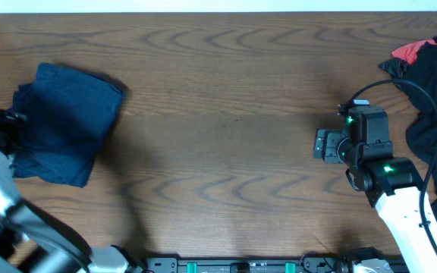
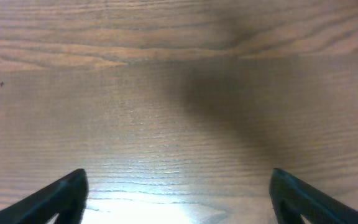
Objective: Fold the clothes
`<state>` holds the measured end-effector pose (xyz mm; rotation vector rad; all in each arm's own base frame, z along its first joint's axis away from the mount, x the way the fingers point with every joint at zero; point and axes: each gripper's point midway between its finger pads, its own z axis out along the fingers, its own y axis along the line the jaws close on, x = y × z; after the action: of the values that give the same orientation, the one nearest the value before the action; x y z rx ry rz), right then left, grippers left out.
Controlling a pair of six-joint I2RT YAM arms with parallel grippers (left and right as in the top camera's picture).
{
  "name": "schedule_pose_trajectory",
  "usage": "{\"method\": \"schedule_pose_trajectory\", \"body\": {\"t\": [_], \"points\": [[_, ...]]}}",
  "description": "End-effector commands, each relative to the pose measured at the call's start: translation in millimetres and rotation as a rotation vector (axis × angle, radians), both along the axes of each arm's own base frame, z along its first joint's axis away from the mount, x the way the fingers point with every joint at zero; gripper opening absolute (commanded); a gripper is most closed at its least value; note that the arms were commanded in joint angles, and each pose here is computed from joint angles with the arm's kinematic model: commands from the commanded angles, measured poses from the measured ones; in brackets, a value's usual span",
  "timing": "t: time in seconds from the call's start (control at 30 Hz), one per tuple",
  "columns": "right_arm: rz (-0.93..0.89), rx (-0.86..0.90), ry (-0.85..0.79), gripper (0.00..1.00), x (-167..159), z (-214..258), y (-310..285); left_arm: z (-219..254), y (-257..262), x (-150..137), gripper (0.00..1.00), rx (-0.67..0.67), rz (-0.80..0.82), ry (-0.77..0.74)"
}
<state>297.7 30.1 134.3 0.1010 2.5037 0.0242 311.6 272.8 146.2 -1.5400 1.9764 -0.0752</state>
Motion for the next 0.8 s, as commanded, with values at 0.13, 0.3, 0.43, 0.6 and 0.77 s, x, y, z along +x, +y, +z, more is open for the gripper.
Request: {"method": "schedule_pose_trajectory", "body": {"t": [0.13,0.3,0.43,0.6,0.77], "points": [[0.005,0.047,-0.067,0.99,14,10,6,53,-85,48,0.98,0.100,-0.340,-0.114],[0.002,0.066,-0.170,0.96,32,27,8,45,-177,78,0.98,0.151,-0.684,-0.068],[0.004,0.081,-0.270,0.97,48,46,11,30,-242,78,0.98,0.156,-0.859,0.009],[0.005,0.092,-0.346,0.99,59,61,12,11,-303,54,0.98,0.185,-1.071,0.147],[0.001,0.086,-0.283,0.95,50,49,11,-8,-325,5,0.98,0.159,-1.178,0.356]]}}
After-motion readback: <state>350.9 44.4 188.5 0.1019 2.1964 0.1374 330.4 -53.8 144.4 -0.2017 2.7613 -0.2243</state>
